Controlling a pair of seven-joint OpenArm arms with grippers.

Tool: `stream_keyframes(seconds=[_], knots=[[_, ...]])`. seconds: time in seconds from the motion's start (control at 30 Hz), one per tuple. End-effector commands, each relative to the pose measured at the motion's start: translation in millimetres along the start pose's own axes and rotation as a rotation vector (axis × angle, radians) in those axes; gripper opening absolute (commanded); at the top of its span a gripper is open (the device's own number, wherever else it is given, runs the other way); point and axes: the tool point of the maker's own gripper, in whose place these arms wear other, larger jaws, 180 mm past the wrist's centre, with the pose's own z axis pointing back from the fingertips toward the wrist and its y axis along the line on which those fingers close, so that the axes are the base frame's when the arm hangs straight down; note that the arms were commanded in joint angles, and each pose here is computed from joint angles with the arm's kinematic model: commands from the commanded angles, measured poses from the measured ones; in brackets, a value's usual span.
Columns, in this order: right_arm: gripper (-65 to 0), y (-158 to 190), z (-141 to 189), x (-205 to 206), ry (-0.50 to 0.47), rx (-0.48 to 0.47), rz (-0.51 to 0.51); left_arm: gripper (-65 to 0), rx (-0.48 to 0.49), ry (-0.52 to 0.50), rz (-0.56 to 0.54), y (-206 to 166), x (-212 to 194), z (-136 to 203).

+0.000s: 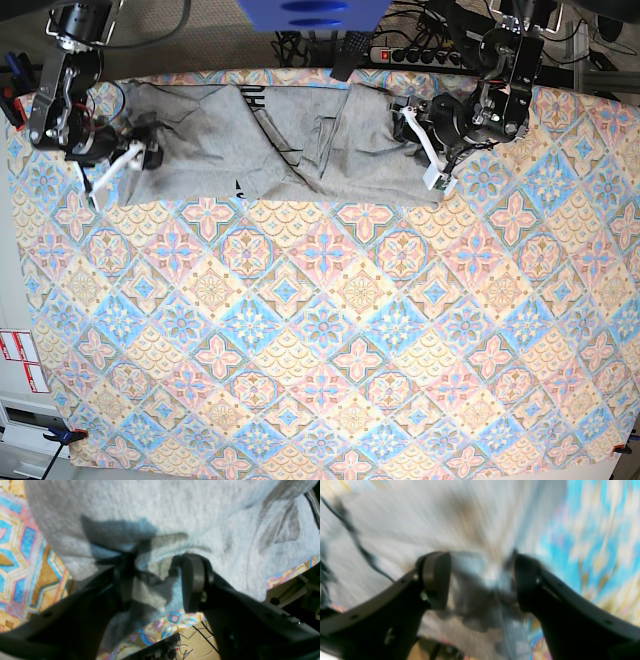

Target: Fold the T-shirt properly

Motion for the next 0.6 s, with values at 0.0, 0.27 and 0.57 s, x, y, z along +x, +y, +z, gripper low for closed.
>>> stream_keyframes(seconds=[0.0, 0.27, 0.57], knots=[[-25.3, -9.4, 6.3, 2.2, 0.004, -0.034, 0.027, -37.1, -0.009, -0.029, -0.009, -1.6, 9.4, 3.7], [-25.0, -28.0, -4.2, -27.9, 0.102, -0.083, -0.001, -37.1, -0.011, -0.029, -0.008, -1.9, 9.5, 3.7], [-25.0, -12.6, -25.0, -29.9, 0.127, -0.032, 0.013, -37.1, -0.01, -0.031, -0.009, -1.7, 10.2, 3.8]])
